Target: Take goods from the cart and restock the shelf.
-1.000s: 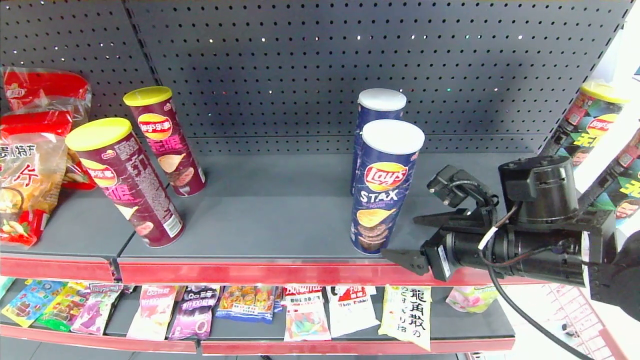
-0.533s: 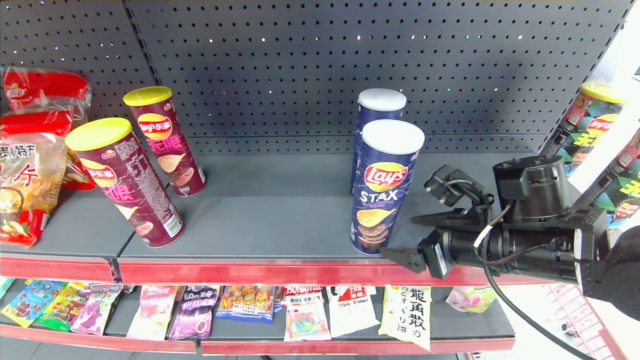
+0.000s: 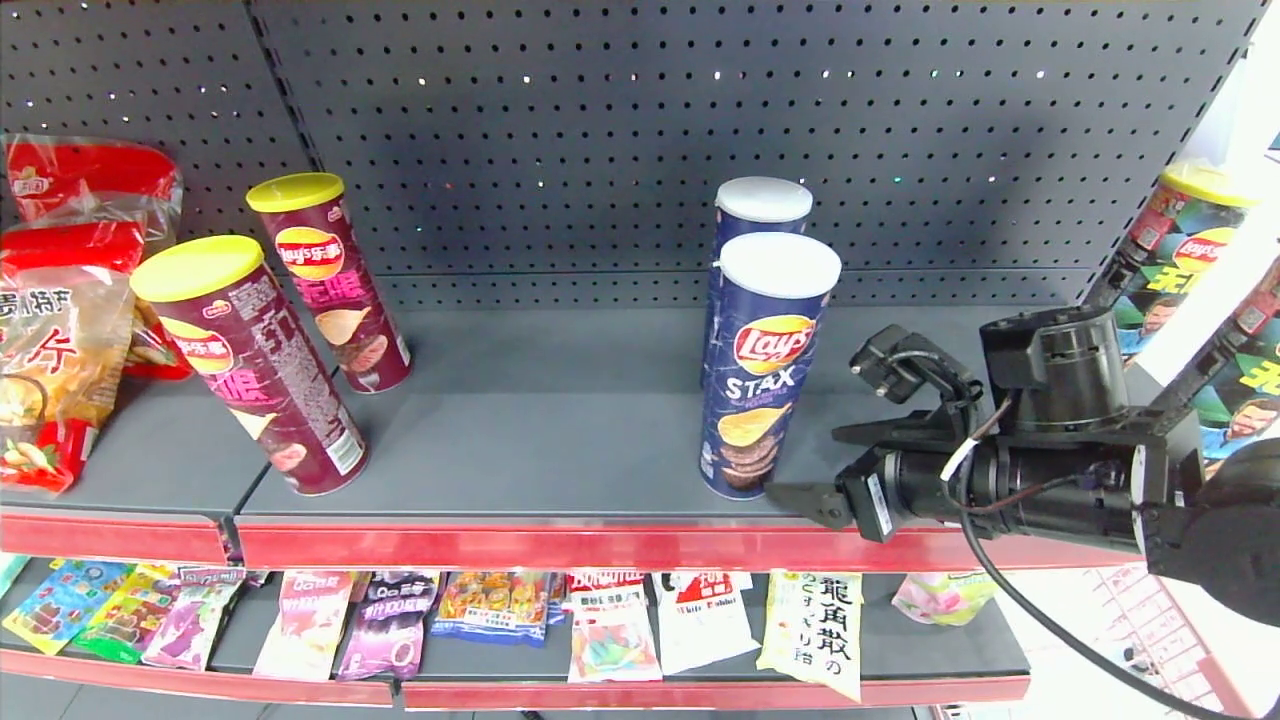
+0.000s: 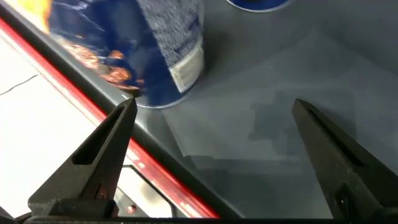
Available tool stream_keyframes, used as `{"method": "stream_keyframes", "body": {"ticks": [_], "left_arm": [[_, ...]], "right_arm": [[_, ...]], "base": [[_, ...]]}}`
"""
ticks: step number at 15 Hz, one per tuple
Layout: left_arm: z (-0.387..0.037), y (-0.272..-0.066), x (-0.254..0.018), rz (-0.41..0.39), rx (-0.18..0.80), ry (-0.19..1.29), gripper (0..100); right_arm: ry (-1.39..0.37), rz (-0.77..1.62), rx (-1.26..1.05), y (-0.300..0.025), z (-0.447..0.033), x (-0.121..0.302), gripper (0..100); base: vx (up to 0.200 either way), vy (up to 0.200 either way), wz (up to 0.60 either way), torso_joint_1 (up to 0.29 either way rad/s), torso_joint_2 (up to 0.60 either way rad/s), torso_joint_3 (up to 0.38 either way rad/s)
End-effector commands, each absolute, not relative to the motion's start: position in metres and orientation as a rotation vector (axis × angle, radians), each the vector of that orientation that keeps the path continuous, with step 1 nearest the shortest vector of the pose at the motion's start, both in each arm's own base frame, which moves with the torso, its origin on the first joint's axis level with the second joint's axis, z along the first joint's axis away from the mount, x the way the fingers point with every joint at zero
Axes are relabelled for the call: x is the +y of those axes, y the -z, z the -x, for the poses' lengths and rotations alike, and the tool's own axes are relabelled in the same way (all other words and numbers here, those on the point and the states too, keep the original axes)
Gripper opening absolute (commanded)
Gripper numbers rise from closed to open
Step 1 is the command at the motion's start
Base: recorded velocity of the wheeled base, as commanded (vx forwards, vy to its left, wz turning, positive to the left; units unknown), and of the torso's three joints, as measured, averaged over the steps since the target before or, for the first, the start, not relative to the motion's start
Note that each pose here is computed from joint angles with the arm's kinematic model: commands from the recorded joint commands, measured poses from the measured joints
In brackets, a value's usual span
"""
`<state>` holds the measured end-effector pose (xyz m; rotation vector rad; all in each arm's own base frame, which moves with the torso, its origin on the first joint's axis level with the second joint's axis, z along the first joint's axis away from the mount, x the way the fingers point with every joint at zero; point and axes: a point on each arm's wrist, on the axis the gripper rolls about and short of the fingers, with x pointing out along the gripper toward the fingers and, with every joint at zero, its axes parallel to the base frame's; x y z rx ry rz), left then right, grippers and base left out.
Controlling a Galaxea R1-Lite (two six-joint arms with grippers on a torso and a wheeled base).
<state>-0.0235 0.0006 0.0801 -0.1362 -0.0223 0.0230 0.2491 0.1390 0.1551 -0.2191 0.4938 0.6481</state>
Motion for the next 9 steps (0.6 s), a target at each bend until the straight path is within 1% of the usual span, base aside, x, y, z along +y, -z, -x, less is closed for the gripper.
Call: {"method": "stream_keyframes", "body": {"ticks": [1,6,9], "left_arm": [[0.023,-0.08,0.001,0.137,-0.022,-0.023,100],[0.023,-0.08,0.001,0.137,-0.022,-0.023,100],[0.023,-0.08,0.001,0.137,-0.022,-0.025,100]], "right_arm": [[-0.642,0.217,0.496,-0.154,-0.251,0.137,100],[-0.638,0.213,0.483,-0.159,-0.246,0.134,100],[-0.586,0.202,0.486,-0.159,-0.251,0.12,100]], "base": [[0.0,0.0,0.0,0.0,0.0,0.0],[0.0,0.0,0.0,0.0,0.0,0.0],[0.0,0.0,0.0,0.0,0.0,0.0]]}}
